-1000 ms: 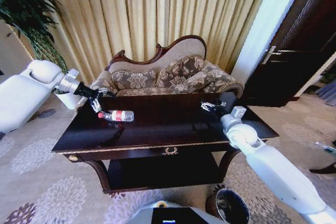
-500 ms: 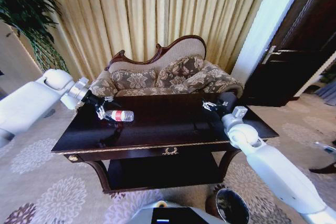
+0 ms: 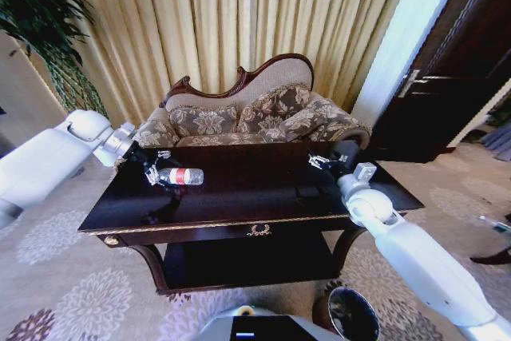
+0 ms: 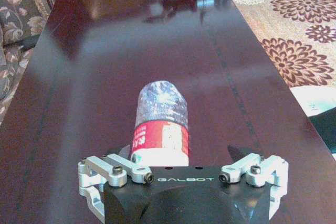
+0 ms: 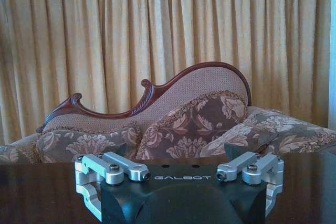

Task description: Move to the front of the table and place the trash on the table into the trash bin.

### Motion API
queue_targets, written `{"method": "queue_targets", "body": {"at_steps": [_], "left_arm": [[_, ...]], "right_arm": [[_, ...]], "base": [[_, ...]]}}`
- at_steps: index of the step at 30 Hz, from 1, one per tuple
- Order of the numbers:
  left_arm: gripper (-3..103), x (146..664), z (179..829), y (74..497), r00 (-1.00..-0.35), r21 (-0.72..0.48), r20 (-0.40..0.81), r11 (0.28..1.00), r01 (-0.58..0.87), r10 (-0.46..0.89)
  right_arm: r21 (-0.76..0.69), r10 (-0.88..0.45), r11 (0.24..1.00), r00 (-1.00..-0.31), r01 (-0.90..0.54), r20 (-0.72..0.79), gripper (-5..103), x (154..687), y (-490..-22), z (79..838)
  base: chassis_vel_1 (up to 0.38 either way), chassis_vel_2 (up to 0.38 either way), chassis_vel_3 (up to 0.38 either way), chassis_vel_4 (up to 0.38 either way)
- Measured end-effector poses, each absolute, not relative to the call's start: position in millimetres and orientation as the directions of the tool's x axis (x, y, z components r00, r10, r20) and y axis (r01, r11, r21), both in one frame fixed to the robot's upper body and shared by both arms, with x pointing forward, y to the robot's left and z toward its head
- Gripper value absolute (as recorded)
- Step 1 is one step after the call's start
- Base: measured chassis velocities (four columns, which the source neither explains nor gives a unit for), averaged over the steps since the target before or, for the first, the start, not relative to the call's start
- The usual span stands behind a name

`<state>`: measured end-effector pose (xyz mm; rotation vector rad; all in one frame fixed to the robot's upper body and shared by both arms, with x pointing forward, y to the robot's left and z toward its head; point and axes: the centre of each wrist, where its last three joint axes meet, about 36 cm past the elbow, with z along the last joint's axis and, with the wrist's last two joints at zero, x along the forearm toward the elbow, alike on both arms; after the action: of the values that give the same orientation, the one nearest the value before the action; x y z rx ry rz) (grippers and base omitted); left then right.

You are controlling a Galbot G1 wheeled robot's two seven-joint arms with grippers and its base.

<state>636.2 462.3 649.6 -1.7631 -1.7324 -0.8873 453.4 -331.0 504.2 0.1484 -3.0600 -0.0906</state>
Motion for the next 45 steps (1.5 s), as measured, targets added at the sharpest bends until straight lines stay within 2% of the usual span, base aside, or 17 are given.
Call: {"method": "queue_targets", "body": {"at_steps": [34,36,37,38,39,41,42,44,45], "left_arm": [[101,630.7,630.9,488.7,-0.019,0.069,0.747,-0.048,0.996,0.664],[97,629.9,629.7,490.1,-0.019,0.067,0.748,-0.048,0.997,0.664],[86,629.3,628.6,490.8,-0.018,0.067,0.747,-0.048,0.997,0.665],[81,629.1,627.7,491.2,-0.017,0.068,0.745,-0.050,0.996,0.666],[81,629.1,627.7,491.2,-0.017,0.068,0.745,-0.050,0.996,0.666],[71,628.7,626.4,491.3,-0.016,0.068,0.744,-0.052,0.996,0.668],[71,628.7,626.4,491.3,-0.016,0.068,0.744,-0.052,0.996,0.668],[59,628.5,626.4,491.5,-0.016,0.071,0.742,-0.054,0.996,0.671],[59,628.5,626.4,491.5,-0.016,0.071,0.742,-0.054,0.996,0.671]], "right_arm": [[0.036,-0.093,0.995,-0.993,-0.091,0.075,100,453.6,-334.9,502.4],[0.035,-0.092,0.995,-0.993,-0.090,0.074,100,453.8,-335.4,503.1],[0.035,-0.092,0.995,-0.993,-0.090,0.073,100,454.0,-335.4,503.4],[0.036,-0.093,0.995,-0.993,-0.090,0.072,100,453.9,-335.1,503.6],[0.036,-0.093,0.995,-0.993,-0.090,0.072,100,453.9,-335.1,503.6],[0.038,-0.093,0.995,-0.993,-0.091,0.071,100,453.9,-334.2,503.5],[0.038,-0.093,0.995,-0.993,-0.091,0.071,100,453.9,-334.2,503.5],[0.040,-0.093,0.995,-0.993,-0.091,0.070,100,453.9,-333.5,503.6],[0.040,-0.093,0.995,-0.993,-0.091,0.070,100,453.9,-333.5,503.6]], "base": [[0.000,0.000,0.000,0.000],[0.000,0.000,0.000,0.000],[0.000,0.000,0.000,0.000],[0.000,0.000,0.000,0.000],[0.000,0.000,0.000,0.000],[0.000,0.000,0.000,0.000],[0.000,0.000,0.000,0.000],[0.000,0.000,0.000,0.000],[0.000,0.000,0.000,0.000]]}}
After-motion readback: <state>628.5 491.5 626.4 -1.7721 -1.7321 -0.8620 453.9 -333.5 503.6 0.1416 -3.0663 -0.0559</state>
